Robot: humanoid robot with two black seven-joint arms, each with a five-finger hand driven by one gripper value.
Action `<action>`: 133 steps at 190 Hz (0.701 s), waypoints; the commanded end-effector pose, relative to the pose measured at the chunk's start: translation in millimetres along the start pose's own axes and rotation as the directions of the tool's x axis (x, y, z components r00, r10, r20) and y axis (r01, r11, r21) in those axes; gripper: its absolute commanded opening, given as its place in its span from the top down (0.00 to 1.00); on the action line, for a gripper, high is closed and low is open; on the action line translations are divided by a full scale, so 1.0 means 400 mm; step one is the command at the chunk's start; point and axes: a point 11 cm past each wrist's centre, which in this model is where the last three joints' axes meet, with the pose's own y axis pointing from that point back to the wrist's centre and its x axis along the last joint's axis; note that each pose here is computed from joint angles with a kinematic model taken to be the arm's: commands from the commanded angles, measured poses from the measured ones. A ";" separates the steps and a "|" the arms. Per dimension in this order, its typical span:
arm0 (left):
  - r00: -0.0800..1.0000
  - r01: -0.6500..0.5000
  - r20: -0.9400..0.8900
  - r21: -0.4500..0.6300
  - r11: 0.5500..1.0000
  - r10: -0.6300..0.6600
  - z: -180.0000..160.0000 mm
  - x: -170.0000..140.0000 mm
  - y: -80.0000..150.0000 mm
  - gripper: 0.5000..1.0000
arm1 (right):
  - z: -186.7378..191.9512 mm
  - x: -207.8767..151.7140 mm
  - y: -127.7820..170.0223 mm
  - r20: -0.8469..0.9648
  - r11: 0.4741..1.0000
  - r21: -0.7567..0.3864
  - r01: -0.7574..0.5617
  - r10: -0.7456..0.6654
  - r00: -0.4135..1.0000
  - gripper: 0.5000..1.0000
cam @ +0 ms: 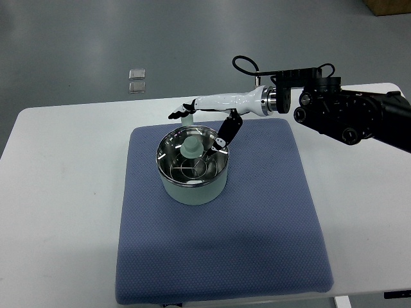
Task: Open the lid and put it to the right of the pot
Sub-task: 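Move the right hand over the pot toward the glass lid's knob, then lower the right hand and close its fingers around the green lid knob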
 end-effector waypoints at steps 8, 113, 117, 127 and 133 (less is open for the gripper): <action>1.000 0.003 0.000 0.000 1.000 -0.003 0.000 -0.002 0.000 0.00 | -0.044 0.019 -0.014 -0.134 0.996 0.015 0.084 -0.081 0.988 0.13; 1.000 0.008 0.002 0.000 1.000 -0.008 0.002 -0.006 0.000 0.00 | -0.059 0.024 -0.044 -0.339 0.965 -0.096 0.243 -0.261 0.904 0.18; 1.000 0.008 0.002 0.002 1.000 -0.008 -0.001 -0.006 0.000 0.00 | -0.056 0.024 -0.044 -0.336 0.966 -0.096 0.239 -0.258 0.906 0.20; 1.000 0.009 0.002 0.002 1.000 -0.009 -0.001 -0.007 0.000 0.00 | -0.052 0.028 -0.042 -0.335 0.967 -0.101 0.234 -0.255 0.907 0.26; 1.000 0.009 0.002 0.000 1.000 -0.009 0.000 -0.007 0.000 0.00 | -0.051 0.030 -0.041 -0.335 0.967 -0.104 0.232 -0.254 0.907 0.28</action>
